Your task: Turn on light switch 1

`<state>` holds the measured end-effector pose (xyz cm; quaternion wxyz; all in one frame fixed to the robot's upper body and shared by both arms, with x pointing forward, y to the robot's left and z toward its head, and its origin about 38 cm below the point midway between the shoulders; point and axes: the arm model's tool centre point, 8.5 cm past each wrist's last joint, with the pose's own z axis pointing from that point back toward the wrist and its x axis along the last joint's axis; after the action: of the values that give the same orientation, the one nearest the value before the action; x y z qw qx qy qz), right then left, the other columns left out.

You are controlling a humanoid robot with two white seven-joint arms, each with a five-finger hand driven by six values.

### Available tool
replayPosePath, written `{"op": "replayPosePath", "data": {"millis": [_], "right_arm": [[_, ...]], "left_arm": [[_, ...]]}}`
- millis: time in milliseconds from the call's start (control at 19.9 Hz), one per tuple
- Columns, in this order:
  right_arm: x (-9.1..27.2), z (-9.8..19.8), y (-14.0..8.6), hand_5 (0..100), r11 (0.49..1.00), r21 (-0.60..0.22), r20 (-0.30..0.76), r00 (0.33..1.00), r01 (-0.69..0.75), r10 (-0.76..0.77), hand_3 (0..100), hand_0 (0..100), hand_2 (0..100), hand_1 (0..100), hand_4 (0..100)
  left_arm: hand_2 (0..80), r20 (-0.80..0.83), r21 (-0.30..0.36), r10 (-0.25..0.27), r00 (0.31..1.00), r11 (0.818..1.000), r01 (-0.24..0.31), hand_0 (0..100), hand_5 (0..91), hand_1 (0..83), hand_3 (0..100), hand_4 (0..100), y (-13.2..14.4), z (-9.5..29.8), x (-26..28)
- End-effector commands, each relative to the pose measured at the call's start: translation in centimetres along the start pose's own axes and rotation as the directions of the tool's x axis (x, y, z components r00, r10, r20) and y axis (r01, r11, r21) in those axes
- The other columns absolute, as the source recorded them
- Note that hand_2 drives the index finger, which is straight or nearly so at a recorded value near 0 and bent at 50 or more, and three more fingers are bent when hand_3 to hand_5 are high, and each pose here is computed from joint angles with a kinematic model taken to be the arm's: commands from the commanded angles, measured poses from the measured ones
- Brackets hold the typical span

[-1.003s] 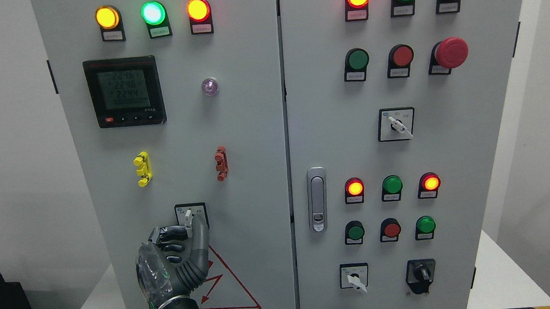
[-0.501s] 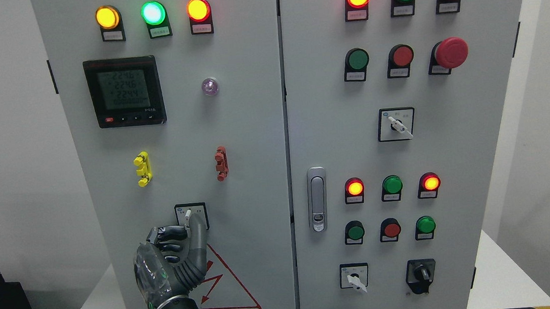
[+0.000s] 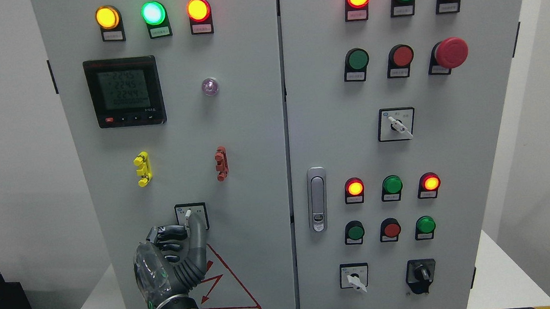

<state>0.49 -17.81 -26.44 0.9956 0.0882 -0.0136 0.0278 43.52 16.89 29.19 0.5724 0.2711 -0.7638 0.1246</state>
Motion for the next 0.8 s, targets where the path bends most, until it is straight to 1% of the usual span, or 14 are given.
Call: {"op": "replayPosePath", "data": {"millis": [0,451,752], "right_arm": [[0.00,0.00,0.00,0,1.000,0.000,0.002,1.000,0.018,-0.018,0,12,0,39,0],[0.05,0.00,0.00,0,1.000,0.000,0.003,1.000,0.017,-0.017,0,12,0,39,0],[0.00,0.00,0.02,0,1.000,0.002,0.002,1.000,0.018,-0.018,0,12,0,39,0]], "left_arm": [[57.2,-0.001,0.000,-0.001,1.000,1.000,0.001,24,63.3,42.5,66,71,-0.01,-0.02,0.00],[57.6,-0.002,-0.008,-0.001,1.000,1.000,0.001,26,63.5,41.6,66,72,-0.18,0.07,0.00],[58.2,0.000,-0.008,0.000,1.000,1.000,0.000,28,63.5,39.6,67,72,-0.18,0.07,0.01]]}}
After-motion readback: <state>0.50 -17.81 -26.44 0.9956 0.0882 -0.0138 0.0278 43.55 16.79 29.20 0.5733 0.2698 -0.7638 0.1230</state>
